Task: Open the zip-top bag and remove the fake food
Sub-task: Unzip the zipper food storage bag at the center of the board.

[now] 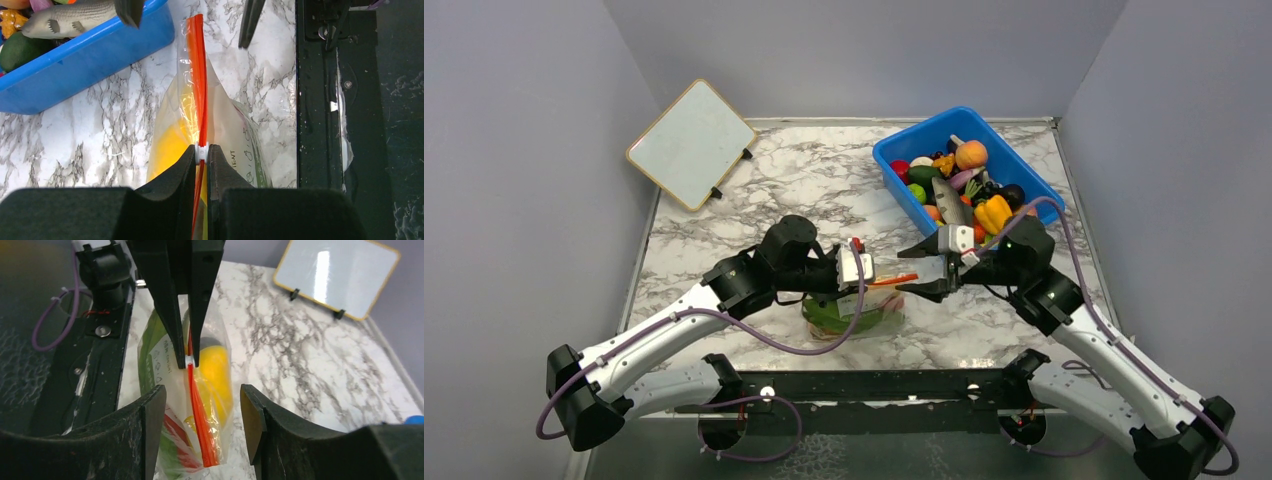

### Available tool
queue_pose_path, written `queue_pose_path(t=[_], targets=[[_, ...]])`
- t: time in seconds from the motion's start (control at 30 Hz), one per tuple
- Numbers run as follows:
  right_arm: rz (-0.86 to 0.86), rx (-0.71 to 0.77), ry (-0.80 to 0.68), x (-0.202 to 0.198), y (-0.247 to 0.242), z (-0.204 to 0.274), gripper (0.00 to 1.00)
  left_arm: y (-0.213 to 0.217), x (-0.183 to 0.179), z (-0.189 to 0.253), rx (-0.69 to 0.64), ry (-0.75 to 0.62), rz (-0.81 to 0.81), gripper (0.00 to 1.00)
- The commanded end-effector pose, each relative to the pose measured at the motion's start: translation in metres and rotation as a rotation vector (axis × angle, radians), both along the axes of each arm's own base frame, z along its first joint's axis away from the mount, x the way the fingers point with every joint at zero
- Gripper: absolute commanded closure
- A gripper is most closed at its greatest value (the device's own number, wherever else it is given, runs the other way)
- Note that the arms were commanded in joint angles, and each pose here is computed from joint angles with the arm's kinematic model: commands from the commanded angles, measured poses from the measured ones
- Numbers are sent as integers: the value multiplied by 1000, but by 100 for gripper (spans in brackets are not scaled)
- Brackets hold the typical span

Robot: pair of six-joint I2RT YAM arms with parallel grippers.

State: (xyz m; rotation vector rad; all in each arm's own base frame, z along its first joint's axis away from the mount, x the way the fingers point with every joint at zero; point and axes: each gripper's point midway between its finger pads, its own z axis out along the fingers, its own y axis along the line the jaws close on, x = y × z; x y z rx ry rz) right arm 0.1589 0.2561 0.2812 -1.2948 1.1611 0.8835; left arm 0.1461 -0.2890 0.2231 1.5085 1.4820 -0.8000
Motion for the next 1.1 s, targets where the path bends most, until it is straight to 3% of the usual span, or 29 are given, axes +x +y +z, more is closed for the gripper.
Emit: queue_pose_path(t=[0.0, 0.47, 0.8, 0.9, 1.07], targets=[[147, -70, 73, -16, 8, -20, 44, 0, -4, 16, -33, -3, -11, 100], [118, -130, 90, 2, 33, -43, 51, -8, -4, 20, -52, 23, -20, 100], [15, -74, 49, 14, 35, -40, 83, -4, -5, 21, -61, 17, -6, 100], [-20, -52, 22, 14, 29, -36, 98, -2, -3, 19, -55, 7, 9, 100], [-197, -63, 7, 33, 10, -43, 99, 0, 2, 15, -39, -12, 26, 100]])
